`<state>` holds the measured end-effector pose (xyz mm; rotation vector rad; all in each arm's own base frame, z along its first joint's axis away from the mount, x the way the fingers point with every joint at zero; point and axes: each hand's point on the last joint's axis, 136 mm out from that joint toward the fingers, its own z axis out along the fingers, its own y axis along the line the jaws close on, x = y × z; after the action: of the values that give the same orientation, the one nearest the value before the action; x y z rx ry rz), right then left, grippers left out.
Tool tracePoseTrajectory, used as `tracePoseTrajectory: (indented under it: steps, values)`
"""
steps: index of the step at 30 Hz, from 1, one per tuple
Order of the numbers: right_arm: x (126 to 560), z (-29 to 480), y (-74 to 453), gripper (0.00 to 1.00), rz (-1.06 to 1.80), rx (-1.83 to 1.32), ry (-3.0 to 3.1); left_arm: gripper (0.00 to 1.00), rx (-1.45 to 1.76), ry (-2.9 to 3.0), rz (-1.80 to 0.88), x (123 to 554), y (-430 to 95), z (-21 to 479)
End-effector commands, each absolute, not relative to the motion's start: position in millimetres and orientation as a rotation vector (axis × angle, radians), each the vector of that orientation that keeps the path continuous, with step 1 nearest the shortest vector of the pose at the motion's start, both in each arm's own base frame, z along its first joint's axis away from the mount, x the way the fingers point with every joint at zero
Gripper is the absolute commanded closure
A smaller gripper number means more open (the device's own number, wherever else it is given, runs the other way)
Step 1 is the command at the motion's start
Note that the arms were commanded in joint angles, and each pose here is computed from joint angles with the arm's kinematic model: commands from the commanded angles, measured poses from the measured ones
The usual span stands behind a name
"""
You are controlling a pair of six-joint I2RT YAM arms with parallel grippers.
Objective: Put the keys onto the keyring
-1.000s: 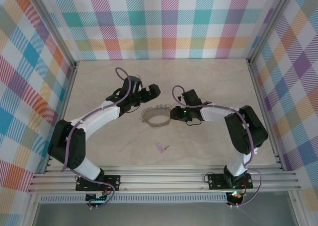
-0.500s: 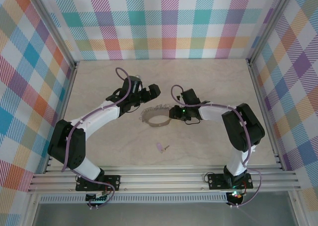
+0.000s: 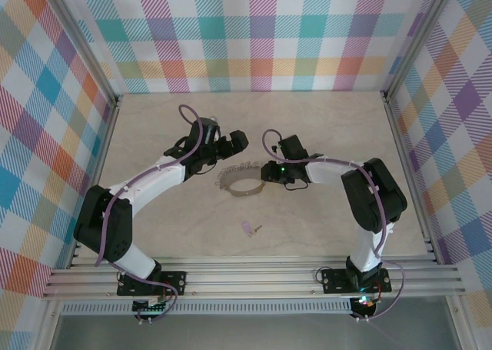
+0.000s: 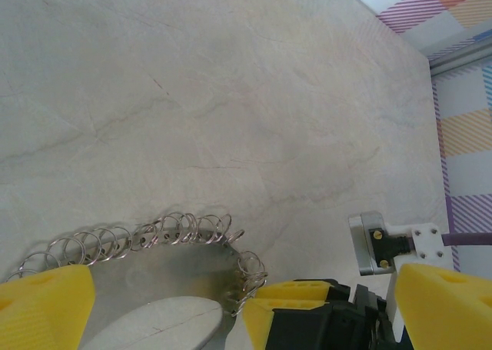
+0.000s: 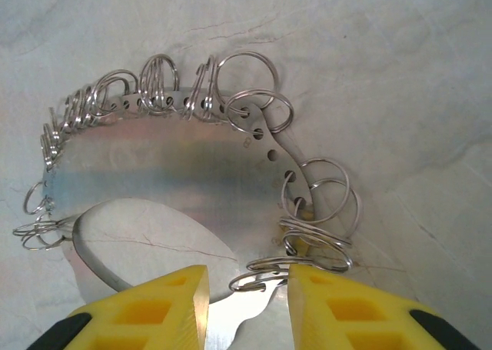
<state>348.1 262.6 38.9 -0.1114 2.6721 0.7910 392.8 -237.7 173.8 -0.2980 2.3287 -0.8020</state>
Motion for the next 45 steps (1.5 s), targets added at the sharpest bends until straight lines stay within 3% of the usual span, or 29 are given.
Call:
tracePoseTrajectory:
  steps: [1,16,24,34,45]
  values:
    - [350.8,34.3,256.7,0.67,0.739,-0.146,2.679,0.00,-0.263,2.318,-0.811,389.8,-239.7,184.6]
    - [338.4,40.8,279.0,0.71,0.944,-0.303,2.618,0.00,-0.264,2.323,-0.808,390.5,-240.2,183.6]
    - [319.6,34.7,268.7,0.72,0.938,-0.288,2.650,0.00,-0.270,2.323,-0.817,391.3,-241.5,182.1]
    - [328.9,29.8,259.6,0.67,0.837,-0.250,2.659,0.00,-0.274,2.322,-0.820,391.3,-241.3,182.1]
    - [336.9,33.2,262.3,0.76,0.827,-0.239,2.648,0.00,-0.272,2.322,-0.820,390.6,-241.3,181.1]
